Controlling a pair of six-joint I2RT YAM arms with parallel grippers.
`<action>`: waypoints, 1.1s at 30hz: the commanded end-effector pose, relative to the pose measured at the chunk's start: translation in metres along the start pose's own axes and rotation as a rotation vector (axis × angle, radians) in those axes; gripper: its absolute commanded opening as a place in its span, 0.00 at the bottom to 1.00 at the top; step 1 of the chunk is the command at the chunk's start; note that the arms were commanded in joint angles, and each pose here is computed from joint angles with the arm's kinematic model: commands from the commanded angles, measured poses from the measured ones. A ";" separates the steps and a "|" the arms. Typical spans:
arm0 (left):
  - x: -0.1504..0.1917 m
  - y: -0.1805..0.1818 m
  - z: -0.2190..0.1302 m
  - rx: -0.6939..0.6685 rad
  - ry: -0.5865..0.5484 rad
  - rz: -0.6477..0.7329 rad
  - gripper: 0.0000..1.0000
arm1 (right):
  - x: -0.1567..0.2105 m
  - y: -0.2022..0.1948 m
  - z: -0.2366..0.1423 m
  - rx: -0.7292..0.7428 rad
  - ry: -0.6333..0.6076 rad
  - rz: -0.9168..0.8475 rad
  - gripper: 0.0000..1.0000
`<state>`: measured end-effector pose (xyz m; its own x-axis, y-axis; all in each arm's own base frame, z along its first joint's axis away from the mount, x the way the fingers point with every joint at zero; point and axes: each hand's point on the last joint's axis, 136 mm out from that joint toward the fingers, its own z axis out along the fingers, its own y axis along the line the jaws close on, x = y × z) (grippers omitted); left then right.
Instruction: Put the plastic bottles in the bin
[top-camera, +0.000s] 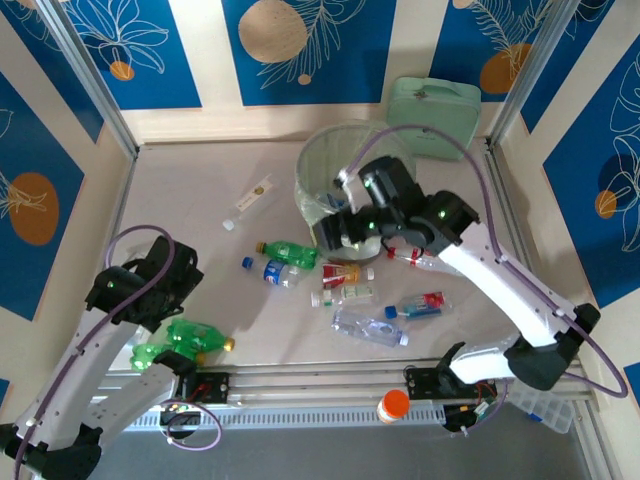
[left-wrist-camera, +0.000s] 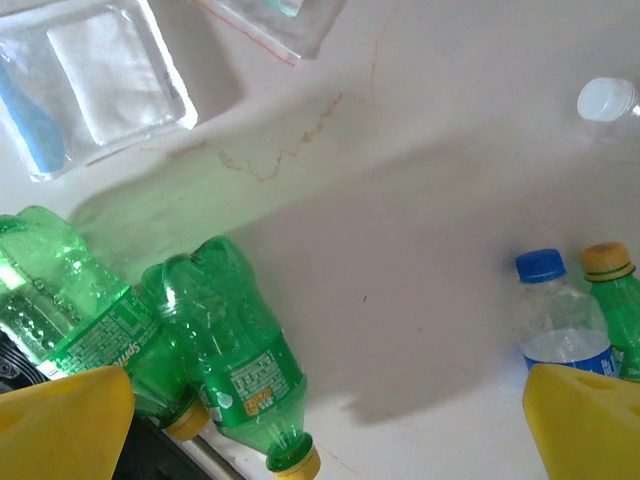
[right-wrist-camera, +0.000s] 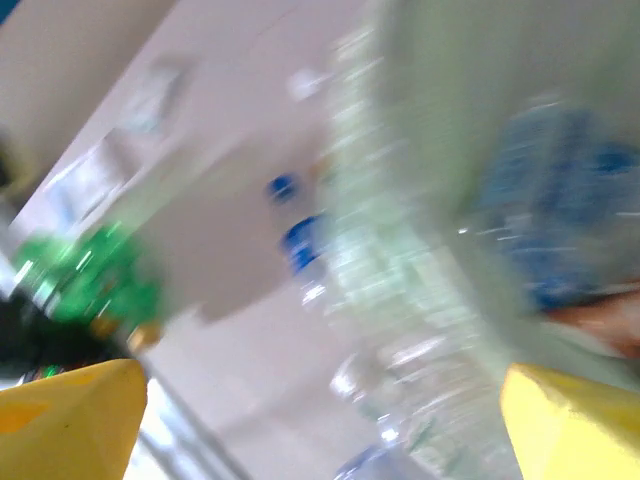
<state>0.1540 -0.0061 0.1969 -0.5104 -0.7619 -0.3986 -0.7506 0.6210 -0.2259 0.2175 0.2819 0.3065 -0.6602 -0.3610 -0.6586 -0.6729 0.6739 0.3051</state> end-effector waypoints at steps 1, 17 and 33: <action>0.002 0.002 -0.008 -0.024 0.044 0.048 0.99 | 0.033 0.080 0.019 -0.346 0.064 -0.276 0.89; -0.045 0.009 -0.095 -0.043 -0.042 0.145 0.99 | 0.153 0.165 0.201 -0.558 0.247 -0.744 0.95; -0.037 0.033 -0.101 0.011 -0.044 0.073 0.99 | 0.177 0.163 0.304 -0.436 0.335 -0.711 0.76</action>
<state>0.1367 0.0083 0.3157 -0.4788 -0.7297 -0.4881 -0.6415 0.6704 -0.3728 0.0948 0.5124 0.0306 -0.0626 -0.8204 -0.5684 -0.9811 -0.0539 0.1859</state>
